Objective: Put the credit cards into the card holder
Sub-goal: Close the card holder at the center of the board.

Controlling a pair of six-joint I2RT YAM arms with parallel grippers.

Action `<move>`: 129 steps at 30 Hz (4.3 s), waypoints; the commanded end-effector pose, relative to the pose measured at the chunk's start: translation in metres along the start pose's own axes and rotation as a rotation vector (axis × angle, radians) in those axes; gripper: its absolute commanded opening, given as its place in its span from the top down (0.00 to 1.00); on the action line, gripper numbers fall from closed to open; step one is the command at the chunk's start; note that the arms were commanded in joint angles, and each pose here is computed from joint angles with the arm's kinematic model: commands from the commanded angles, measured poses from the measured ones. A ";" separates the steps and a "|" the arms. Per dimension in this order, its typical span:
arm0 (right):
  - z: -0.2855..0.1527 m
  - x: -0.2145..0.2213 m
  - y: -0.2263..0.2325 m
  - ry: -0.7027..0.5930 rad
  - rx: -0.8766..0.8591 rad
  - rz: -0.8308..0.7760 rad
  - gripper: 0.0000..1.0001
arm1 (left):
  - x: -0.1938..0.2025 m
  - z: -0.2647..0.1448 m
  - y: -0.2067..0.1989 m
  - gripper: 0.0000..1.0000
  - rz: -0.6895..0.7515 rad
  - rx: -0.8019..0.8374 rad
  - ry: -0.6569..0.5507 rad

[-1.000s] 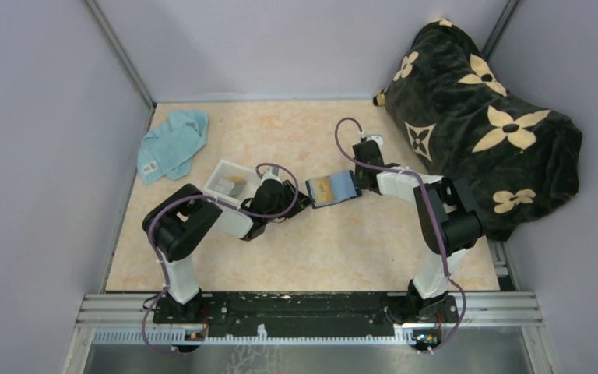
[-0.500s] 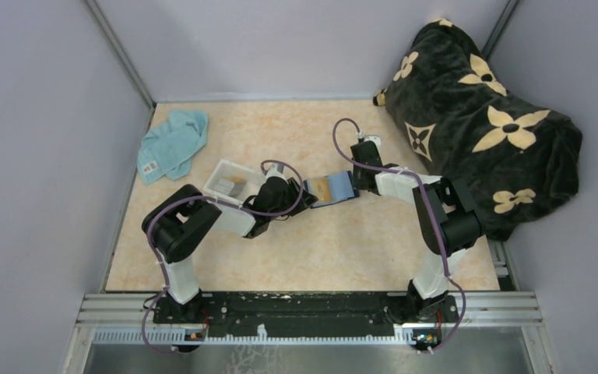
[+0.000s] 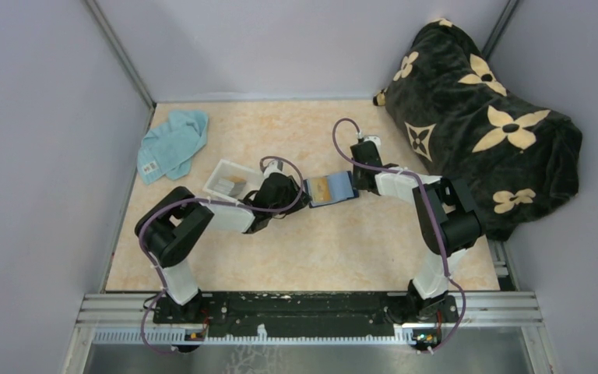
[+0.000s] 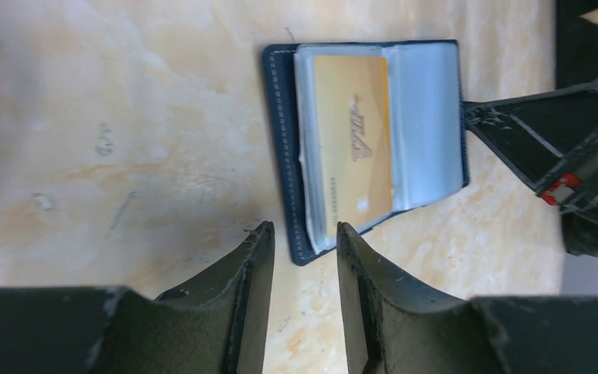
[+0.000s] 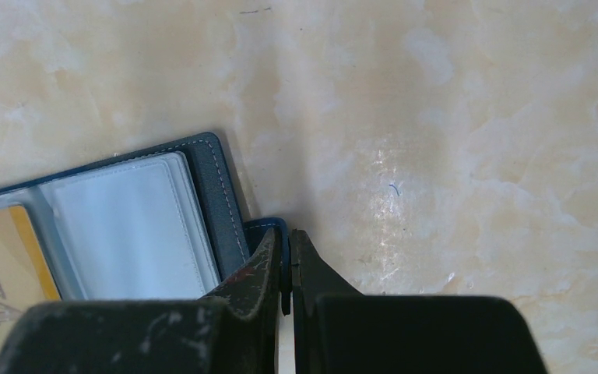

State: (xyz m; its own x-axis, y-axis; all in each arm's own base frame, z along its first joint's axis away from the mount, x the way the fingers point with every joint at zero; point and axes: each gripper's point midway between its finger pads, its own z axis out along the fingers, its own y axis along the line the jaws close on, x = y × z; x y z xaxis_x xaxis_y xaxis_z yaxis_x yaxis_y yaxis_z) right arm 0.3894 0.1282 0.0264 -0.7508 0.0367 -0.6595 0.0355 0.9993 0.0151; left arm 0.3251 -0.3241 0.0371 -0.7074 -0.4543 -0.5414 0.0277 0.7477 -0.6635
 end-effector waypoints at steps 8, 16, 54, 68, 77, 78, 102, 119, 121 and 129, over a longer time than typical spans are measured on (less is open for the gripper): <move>-0.014 -0.011 0.008 -0.038 -0.029 0.014 1.00 | -0.006 0.009 0.015 0.58 0.180 -0.142 0.032; -0.014 -0.011 0.008 -0.040 -0.030 0.011 1.00 | -0.010 0.008 0.032 0.80 0.223 -0.265 0.043; -0.066 -0.066 0.099 -0.159 -0.205 -0.085 1.00 | 0.034 0.032 0.079 1.00 0.288 -0.411 0.246; -0.046 -0.031 0.139 -0.079 -0.282 -0.097 0.96 | 0.034 0.014 0.094 1.00 0.154 -0.396 0.236; -0.055 -0.027 0.157 -0.073 -0.321 -0.110 0.70 | 0.025 0.000 0.093 1.00 0.134 -0.414 0.205; -0.057 -0.029 0.158 -0.077 -0.326 -0.109 0.68 | 0.023 -0.001 0.093 1.00 0.132 -0.419 0.199; -0.087 -0.029 0.186 -0.052 -0.506 -0.136 0.60 | -0.029 -0.049 0.056 1.00 0.045 -0.383 0.029; -0.146 -0.047 0.178 -0.130 -0.615 -0.115 0.60 | -0.106 -0.080 -0.030 1.00 0.087 -0.190 -0.155; -0.150 -0.048 0.166 -0.150 -0.584 -0.092 0.57 | -0.112 -0.076 -0.044 1.00 0.113 -0.161 -0.155; -0.128 -0.062 0.095 -0.194 -0.455 0.095 0.48 | -0.107 -0.031 -0.102 0.95 0.233 0.028 -0.040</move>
State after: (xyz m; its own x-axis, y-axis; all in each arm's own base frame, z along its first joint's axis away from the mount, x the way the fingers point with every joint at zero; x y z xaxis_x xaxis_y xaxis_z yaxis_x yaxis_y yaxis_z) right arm 0.3335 0.2571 0.1640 -0.6502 0.0537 -0.7579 -0.3401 0.8715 0.3534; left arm 0.3676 -0.3026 0.1783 -0.6100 -0.3901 -0.6897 0.0654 0.8427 -0.5345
